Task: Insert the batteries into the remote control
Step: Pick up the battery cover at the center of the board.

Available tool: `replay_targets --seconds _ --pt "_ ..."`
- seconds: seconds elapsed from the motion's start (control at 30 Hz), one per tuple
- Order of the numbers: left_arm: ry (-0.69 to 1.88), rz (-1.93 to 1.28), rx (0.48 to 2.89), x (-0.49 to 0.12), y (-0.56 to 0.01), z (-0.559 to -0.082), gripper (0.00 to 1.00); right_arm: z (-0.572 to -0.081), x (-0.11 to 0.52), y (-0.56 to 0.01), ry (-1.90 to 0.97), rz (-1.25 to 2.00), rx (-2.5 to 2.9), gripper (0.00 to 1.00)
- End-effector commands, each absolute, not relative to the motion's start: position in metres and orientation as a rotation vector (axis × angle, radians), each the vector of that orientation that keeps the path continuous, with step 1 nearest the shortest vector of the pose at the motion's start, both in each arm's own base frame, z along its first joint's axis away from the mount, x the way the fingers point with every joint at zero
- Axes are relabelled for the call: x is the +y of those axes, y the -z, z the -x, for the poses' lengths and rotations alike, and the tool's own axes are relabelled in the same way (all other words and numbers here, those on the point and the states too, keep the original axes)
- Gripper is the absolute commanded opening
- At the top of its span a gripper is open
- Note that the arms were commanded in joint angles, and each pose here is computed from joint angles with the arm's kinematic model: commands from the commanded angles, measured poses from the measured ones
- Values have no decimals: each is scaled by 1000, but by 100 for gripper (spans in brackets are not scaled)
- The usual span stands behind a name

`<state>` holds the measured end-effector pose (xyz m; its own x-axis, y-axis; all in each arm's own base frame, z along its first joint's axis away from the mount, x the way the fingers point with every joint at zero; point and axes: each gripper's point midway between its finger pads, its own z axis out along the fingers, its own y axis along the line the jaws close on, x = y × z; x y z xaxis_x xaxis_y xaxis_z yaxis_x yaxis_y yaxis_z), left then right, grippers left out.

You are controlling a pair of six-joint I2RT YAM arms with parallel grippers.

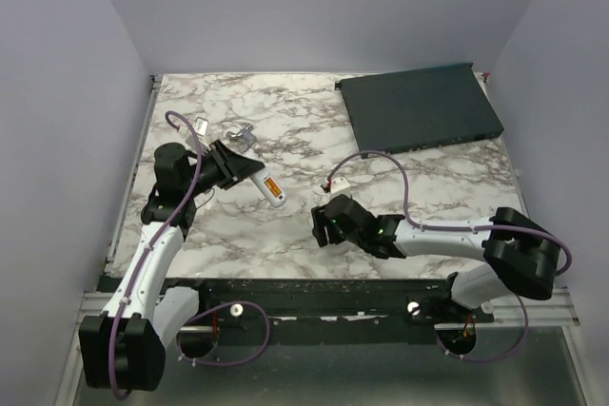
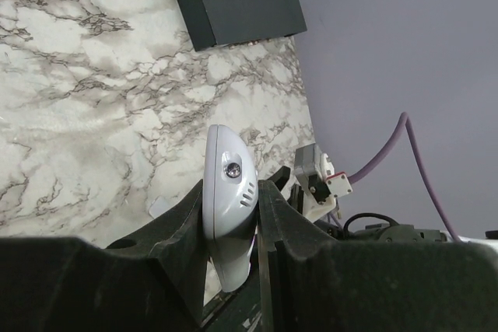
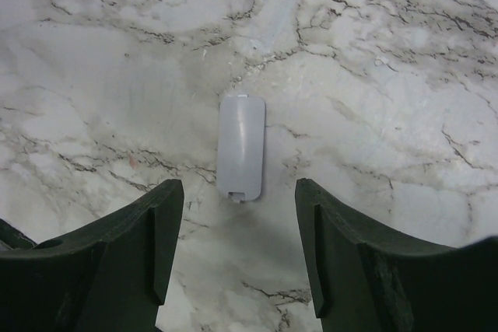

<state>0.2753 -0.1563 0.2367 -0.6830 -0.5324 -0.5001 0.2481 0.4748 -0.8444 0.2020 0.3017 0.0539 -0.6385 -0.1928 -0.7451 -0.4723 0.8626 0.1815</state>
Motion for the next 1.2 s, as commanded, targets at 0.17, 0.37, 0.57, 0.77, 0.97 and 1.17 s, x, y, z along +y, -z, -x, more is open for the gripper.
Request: replay_targets --seconds 0.17,0.37,0.57,0.77,0.97,1.17 --pt "1328 203 1945 -160 -238 -272 0 -203 320 -43 -433 635 2277 66" --pt "1336 209 1945 -160 -238 -273 0 -201 319 -35 -422 651 2297 65" --pt "1348 215 1948 -161 -236 -274 0 -197 315 -23 -389 695 2338 60" --pt "1360 213 1940 -162 -240 -275 0 -198 316 -16 -352 713 2360 56" --pt "1370 206 1937 -163 -243 -276 0 -199 313 -14 -310 728 2375 52" --pt "1374 211 1935 -163 -243 -277 0 -197 306 -13 -274 751 2389 52"
